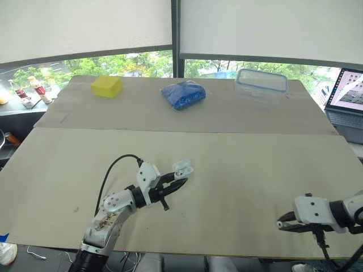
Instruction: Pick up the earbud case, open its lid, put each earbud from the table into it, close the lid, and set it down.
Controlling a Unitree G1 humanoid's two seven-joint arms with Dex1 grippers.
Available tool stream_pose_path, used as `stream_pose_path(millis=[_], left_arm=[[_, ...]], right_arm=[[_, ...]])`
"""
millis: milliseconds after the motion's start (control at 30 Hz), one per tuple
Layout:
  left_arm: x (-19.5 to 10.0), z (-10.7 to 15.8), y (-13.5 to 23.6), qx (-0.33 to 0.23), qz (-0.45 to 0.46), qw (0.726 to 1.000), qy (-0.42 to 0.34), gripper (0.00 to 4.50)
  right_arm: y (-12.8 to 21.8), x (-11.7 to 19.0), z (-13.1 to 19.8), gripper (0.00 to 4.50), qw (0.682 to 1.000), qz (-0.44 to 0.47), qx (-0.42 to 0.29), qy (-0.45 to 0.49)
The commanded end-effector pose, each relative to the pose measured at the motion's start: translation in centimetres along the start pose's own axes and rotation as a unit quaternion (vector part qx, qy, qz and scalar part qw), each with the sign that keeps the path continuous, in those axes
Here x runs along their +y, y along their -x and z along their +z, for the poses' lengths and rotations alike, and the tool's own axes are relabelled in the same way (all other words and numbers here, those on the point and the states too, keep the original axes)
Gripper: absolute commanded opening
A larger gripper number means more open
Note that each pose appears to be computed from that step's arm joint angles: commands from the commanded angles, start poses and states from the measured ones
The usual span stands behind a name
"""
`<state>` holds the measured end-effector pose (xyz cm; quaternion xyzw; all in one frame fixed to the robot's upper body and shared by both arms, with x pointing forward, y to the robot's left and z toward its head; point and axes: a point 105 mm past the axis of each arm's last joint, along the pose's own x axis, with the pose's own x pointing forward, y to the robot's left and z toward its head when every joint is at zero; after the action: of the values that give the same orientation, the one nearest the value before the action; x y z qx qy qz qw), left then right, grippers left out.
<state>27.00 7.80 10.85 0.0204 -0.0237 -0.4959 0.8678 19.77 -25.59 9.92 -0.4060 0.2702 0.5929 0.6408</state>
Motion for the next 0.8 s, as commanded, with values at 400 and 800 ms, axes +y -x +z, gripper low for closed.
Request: stream_pose_path(millis=[400, 800], left_arm=[[-1.1, 1.0, 0.1, -0.01, -0.009, 1.0, -0.001, 0.59], [-1.1, 0.8, 0.4, -0.004, -0.011, 1.0, 0.0, 0.59]], right_arm=[[-0.8, 0.0, -1.5, 0.33, 0.999, 0.027, 0.029, 0.004], [0.7, -0.7, -0.8, 2.37, 0.998, -0.002, 0.044, 0.037]])
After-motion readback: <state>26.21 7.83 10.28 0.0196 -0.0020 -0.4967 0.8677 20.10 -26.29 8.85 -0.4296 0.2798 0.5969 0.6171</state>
